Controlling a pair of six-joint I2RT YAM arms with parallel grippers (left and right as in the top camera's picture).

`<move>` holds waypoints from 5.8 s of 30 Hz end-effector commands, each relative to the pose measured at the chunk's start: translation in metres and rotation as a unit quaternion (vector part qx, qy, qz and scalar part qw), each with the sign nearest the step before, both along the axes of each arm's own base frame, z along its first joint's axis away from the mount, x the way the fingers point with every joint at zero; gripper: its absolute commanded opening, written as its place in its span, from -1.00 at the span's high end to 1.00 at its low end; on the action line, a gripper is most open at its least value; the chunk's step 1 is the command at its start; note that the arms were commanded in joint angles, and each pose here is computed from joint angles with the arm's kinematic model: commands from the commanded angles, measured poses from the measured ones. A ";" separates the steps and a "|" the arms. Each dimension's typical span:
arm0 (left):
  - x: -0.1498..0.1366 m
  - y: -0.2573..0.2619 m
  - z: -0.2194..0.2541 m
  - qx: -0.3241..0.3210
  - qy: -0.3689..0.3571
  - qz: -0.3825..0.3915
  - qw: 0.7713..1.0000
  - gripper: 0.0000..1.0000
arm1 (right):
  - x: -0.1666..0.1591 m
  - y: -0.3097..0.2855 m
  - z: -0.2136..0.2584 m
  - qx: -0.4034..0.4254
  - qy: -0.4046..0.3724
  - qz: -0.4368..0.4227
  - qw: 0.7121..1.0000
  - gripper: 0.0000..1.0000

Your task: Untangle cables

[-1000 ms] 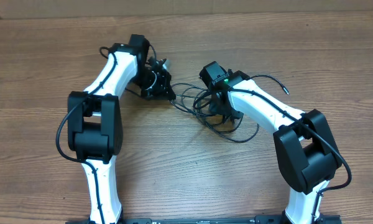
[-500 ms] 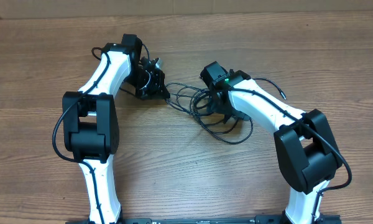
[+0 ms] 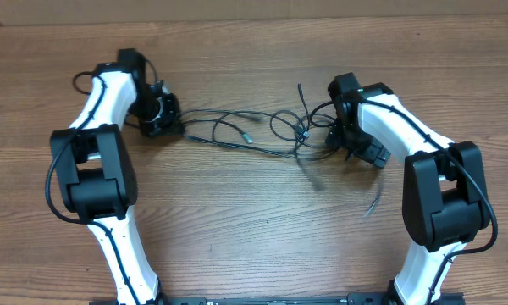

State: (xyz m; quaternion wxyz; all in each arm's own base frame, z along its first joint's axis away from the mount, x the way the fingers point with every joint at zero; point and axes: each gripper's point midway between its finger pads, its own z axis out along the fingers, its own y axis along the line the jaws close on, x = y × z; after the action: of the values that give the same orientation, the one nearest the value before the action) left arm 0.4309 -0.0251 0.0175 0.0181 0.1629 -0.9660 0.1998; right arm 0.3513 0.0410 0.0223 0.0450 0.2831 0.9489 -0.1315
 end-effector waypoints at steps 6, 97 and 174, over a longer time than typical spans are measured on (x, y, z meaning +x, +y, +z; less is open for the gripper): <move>-0.004 0.003 -0.009 0.038 0.007 -0.016 0.999 0.91 | 0.003 0.001 -0.003 0.005 -0.003 0.014 1.000 -1.00; -0.003 -0.119 0.031 -0.174 -0.147 -0.258 0.939 0.61 | 0.011 0.091 0.030 0.259 -0.092 0.085 0.958 -0.53; -0.004 -0.121 0.031 -0.175 -0.147 -0.260 0.938 0.25 | -0.008 0.057 -0.011 0.185 -0.086 0.048 0.978 0.86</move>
State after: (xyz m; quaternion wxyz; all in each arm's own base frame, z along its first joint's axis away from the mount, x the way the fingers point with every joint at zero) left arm 0.4305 -0.1409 0.0498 -0.0484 -0.1248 -0.9207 0.3665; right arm 0.3470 0.0967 0.0116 0.0828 0.2537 0.9610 0.0728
